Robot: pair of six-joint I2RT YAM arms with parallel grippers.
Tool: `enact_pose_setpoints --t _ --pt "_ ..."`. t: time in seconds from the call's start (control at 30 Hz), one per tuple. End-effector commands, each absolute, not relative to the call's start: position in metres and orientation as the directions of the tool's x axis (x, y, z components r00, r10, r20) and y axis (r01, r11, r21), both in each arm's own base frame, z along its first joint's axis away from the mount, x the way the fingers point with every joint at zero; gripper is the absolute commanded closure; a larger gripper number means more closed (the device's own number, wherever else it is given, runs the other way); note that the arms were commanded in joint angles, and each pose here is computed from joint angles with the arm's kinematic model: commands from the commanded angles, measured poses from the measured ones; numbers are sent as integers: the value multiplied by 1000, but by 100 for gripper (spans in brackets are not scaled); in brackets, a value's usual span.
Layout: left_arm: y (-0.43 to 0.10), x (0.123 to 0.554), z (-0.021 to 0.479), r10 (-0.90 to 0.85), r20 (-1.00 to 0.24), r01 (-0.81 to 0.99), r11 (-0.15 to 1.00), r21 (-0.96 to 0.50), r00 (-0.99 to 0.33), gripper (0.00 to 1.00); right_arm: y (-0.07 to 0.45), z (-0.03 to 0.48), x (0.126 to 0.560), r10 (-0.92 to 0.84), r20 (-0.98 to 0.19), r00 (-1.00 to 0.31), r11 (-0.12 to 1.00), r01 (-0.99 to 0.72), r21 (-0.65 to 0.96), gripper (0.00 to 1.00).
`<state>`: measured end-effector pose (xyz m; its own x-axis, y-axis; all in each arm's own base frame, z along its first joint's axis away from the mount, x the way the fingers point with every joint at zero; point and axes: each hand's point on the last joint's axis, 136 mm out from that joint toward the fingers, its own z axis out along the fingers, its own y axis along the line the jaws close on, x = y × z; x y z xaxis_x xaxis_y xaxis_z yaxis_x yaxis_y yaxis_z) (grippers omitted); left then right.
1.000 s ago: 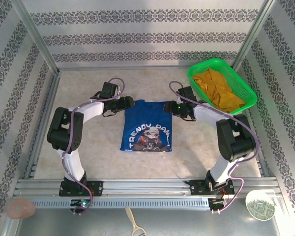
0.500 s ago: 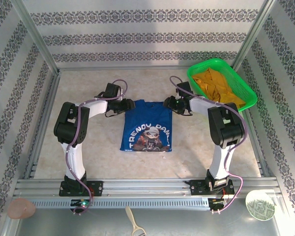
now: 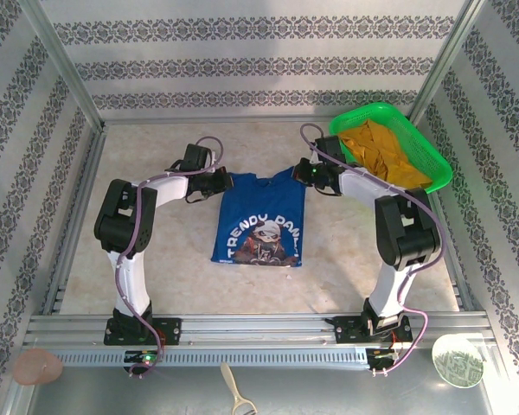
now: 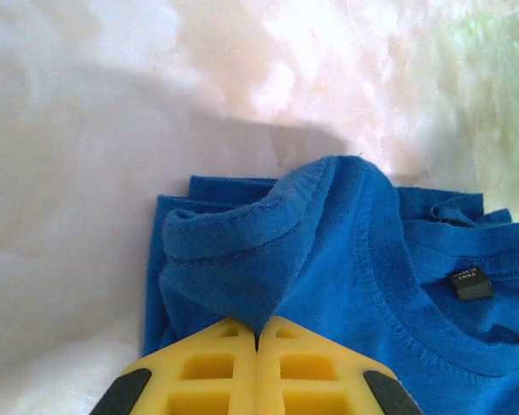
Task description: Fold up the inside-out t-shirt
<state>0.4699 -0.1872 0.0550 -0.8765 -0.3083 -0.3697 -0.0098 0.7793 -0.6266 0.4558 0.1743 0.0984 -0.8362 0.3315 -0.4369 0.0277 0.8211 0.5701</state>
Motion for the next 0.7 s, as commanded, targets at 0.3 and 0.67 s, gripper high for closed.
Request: enact_pose_setpoints --t 0.3,0.67 --pt "-171 509 49 -409 -432 -33 756 -654 -804 53 137 53 477 393 -459 -797 859 140 492 45" --pt "-195 458 143 -443 -408 61 614 -787 -799 31 181 128 382 368 -457 -810 800 25 600 62"
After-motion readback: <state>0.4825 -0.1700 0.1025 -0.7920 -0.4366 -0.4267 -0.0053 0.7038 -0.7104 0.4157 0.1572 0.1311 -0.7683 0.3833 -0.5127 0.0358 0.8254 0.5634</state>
